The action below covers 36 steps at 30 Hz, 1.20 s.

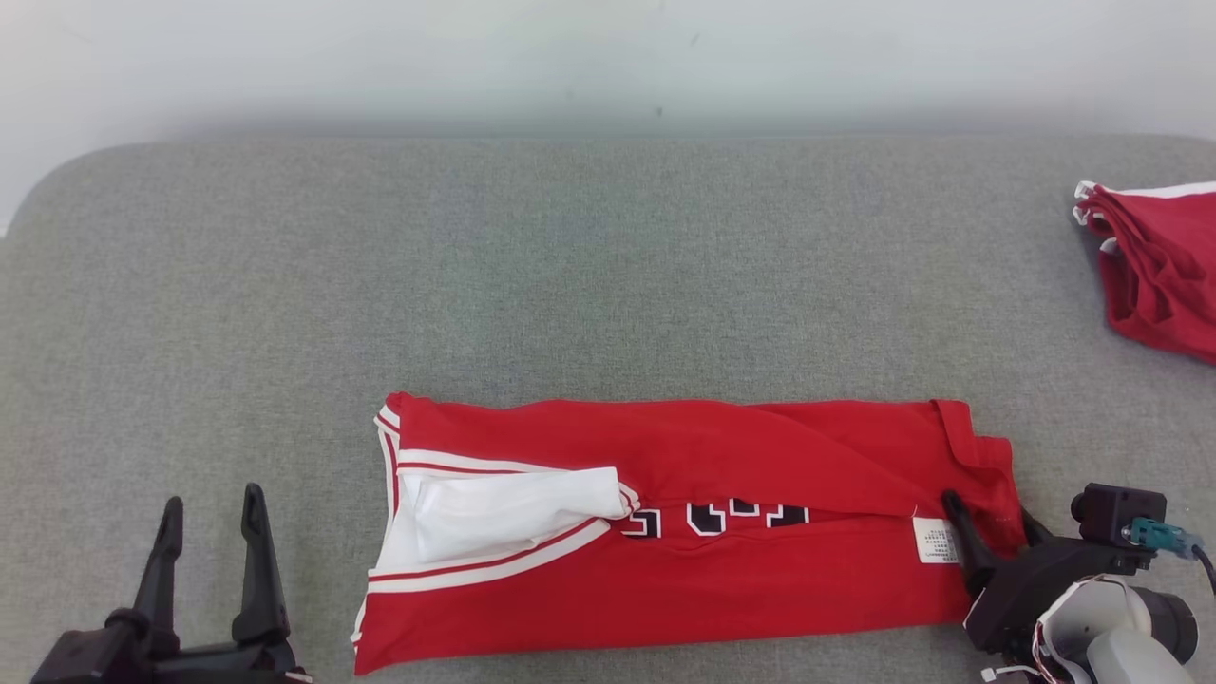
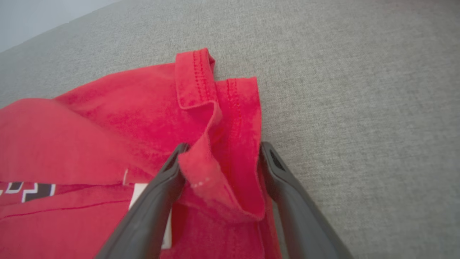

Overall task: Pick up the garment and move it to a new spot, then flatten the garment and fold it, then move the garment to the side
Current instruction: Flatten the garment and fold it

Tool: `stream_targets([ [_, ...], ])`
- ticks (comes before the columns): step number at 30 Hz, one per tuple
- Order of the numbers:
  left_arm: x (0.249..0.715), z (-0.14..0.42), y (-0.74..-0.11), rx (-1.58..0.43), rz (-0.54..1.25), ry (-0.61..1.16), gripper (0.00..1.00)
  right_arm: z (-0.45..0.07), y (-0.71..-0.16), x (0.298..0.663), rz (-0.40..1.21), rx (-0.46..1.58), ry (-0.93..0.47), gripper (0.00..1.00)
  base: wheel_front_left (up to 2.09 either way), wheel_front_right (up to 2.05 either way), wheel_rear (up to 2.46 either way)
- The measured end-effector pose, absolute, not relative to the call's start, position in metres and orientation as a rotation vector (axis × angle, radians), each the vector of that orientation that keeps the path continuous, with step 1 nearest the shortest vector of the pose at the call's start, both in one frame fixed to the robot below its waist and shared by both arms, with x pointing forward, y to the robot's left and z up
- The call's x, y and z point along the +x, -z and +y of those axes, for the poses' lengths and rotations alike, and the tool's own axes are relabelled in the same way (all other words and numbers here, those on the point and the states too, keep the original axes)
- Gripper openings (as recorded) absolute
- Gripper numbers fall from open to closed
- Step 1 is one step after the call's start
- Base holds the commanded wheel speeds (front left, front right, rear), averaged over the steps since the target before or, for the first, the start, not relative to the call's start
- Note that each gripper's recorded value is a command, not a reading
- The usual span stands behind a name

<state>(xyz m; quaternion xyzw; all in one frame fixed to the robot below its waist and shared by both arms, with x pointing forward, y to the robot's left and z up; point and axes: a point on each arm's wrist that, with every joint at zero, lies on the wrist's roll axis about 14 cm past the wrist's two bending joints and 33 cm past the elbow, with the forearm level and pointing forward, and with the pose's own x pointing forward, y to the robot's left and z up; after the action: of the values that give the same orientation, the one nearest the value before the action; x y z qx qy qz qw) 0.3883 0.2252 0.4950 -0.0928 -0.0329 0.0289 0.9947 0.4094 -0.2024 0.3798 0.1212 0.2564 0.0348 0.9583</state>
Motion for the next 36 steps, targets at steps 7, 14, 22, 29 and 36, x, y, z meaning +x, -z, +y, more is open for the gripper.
stream_targets([
  [7, 0.382, 0.223, -0.491, -0.197, -0.055, -0.064, 1.0, -0.201, -0.37, 0.407, 0.584, 0.255, -0.06, 0.0, 0.0, 0.0, 0.0],
  [14, 0.376, 0.222, -0.492, -0.199, -0.058, -0.067, 1.0, -0.206, -0.377, 0.412, 0.542, 0.242, -0.047, 0.0, 0.0, 0.0, 0.0],
  [22, 0.374, 0.216, -0.495, -0.188, -0.064, -0.046, 1.0, -0.297, -0.402, 0.408, 0.46, 0.135, 0.113, 0.0, 0.0, 0.0, 0.0],
  [29, 0.376, 0.21, -0.497, -0.187, -0.07, -0.027, 1.0, -0.31, -0.424, 0.408, 0.397, 0.102, 0.11, 0.0, 0.0, 0.0, 0.0],
  [36, 0.376, 0.205, -0.497, -0.189, -0.068, -0.009, 1.0, -0.24, -0.459, 0.417, 0.296, 0.201, -0.068, 0.0, 0.0, 0.0, 0.0],
])
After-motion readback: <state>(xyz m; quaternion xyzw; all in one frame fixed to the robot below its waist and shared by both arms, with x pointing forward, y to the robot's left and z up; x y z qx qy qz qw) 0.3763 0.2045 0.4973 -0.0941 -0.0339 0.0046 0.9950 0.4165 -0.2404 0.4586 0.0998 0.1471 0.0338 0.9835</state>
